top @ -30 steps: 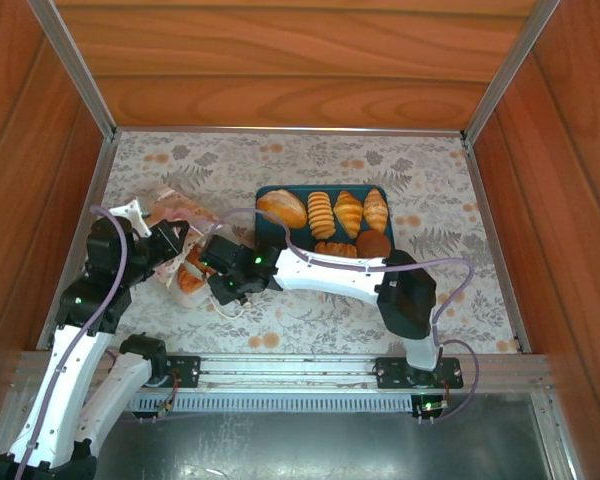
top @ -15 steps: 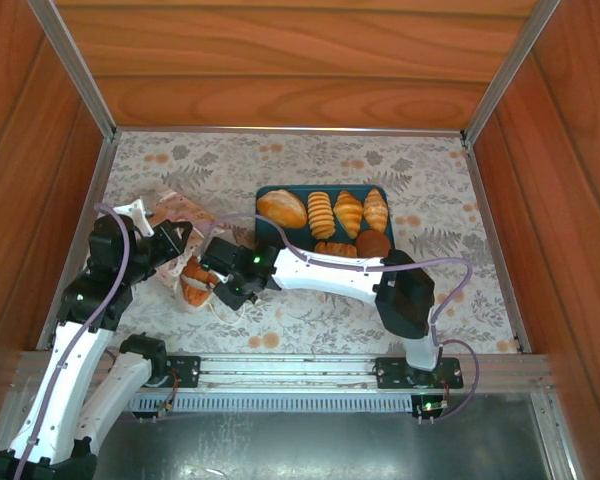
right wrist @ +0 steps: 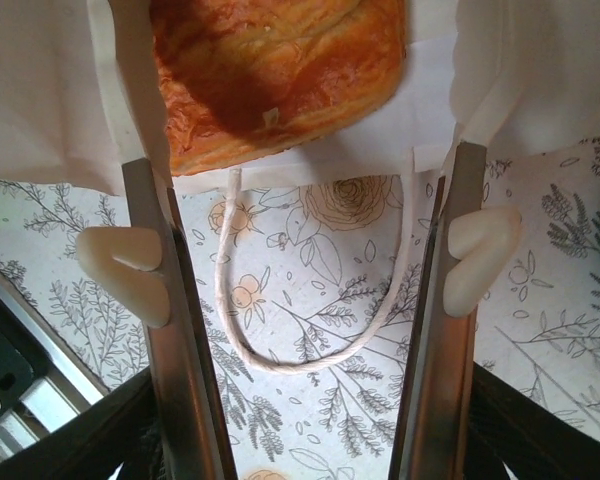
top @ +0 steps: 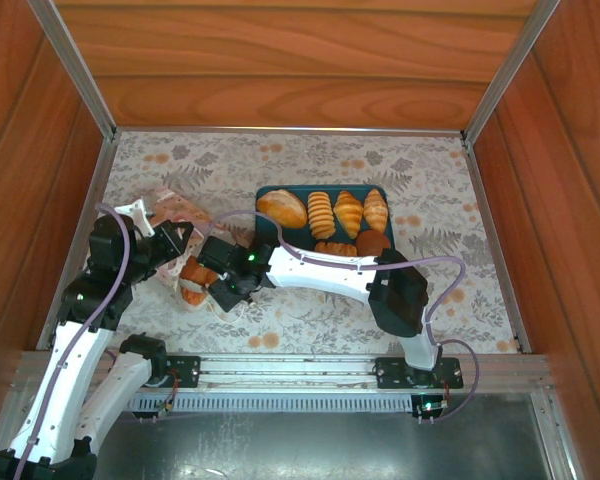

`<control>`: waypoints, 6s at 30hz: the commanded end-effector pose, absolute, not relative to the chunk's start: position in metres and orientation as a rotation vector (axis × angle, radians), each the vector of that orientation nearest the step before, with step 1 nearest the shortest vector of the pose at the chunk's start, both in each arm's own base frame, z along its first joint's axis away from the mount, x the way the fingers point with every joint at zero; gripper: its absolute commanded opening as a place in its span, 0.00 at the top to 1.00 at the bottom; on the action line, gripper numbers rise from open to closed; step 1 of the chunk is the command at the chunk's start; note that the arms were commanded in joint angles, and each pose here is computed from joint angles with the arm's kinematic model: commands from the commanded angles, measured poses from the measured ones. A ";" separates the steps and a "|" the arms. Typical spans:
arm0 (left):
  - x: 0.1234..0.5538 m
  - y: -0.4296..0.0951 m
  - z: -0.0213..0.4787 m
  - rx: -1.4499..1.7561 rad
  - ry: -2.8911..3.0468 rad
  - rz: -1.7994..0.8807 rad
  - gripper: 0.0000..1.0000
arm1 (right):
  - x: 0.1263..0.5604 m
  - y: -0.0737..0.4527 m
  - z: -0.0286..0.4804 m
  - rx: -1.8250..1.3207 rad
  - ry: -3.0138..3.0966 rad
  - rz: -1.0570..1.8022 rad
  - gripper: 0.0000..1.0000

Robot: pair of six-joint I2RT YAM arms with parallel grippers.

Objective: Take the fake bread out of the paper bag

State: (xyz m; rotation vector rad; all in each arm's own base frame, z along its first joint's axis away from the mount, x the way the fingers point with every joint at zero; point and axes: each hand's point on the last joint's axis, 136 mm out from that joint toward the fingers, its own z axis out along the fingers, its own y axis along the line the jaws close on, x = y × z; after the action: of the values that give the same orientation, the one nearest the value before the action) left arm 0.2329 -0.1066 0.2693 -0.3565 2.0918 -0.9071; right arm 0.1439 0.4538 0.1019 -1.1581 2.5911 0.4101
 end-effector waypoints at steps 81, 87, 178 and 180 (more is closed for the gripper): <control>0.233 -0.095 0.287 -0.355 2.024 -0.834 1.00 | 0.182 0.242 0.161 -1.077 2.547 0.376 0.61; 0.230 -0.094 0.285 -0.359 2.019 -0.839 1.00 | 0.192 0.242 0.149 -1.117 2.566 0.349 0.61; 0.219 -0.090 0.293 -0.336 2.001 -0.824 1.00 | 0.224 0.250 0.136 -1.629 2.592 -0.442 0.49; 0.219 -0.089 0.294 -0.339 2.000 -0.820 1.00 | 0.224 0.253 0.134 -1.681 2.568 -0.407 0.49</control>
State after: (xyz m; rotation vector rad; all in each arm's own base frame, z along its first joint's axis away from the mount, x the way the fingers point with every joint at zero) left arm 0.2219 -0.0921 0.2895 -0.3480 2.0074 -0.8411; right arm 0.2184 0.2554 0.1266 -1.5575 2.6738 -0.4094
